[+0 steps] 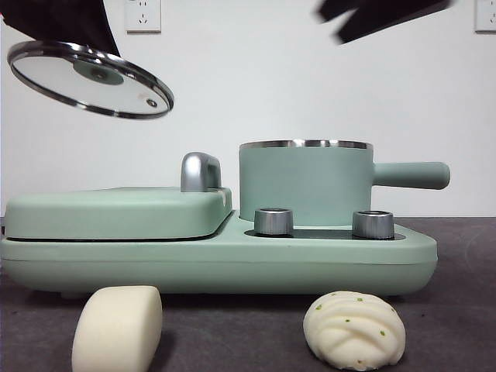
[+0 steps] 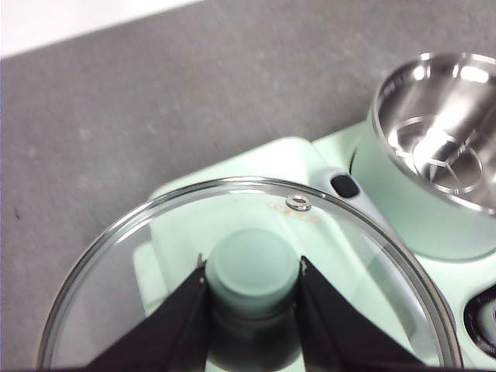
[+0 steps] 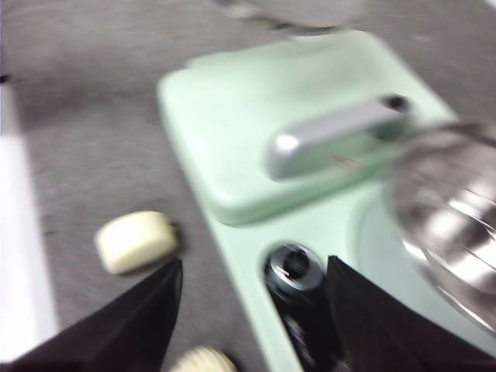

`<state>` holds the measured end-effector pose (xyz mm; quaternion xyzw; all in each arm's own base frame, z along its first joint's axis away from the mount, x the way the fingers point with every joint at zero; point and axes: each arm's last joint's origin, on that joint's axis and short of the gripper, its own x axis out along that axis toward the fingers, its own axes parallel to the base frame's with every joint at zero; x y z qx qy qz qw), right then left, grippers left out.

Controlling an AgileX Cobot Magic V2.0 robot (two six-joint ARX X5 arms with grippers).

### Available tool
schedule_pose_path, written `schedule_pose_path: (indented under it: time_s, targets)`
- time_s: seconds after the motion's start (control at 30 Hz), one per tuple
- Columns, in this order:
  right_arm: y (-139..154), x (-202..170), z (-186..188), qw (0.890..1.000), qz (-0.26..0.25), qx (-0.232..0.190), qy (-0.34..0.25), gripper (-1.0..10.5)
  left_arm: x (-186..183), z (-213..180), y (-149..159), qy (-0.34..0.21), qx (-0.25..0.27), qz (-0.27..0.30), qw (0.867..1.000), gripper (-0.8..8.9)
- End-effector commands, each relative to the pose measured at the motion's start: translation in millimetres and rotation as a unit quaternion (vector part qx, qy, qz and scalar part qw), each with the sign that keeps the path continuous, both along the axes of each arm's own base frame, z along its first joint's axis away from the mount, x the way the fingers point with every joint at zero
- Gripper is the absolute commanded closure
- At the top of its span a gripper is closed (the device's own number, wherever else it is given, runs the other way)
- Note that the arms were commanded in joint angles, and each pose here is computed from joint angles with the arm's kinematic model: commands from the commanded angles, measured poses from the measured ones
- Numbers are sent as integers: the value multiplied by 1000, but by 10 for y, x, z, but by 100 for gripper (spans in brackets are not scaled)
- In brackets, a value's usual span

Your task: Put the buns in a small steamer

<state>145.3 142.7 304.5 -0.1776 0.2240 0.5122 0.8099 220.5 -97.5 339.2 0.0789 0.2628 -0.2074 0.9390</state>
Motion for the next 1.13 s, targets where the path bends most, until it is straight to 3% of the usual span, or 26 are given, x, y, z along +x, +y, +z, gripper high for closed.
schedule_pose_path:
  time_s: [0.03,0.27,0.57,0.87,1.13]
  targets:
    - [242,13,-61,999,43,-8,0,598,0,125,4,-39,-9,-5,999,803]
    - [742,-7,-411,992,110,-48,28,583,-1,161,17,-53,-15,-2,998,803]
    - [1218,-57,-934,982,150,-103,53,557,-2,158,17,-52,-15,-2,999,803]
    - [1415,7,-1328,979,139,-142,54,545,4,158,31,-52,-14,1,999,803]
    - [1445,18,-1416,977,140,-148,60,575,25,159,80,-52,-14,12,998,803]
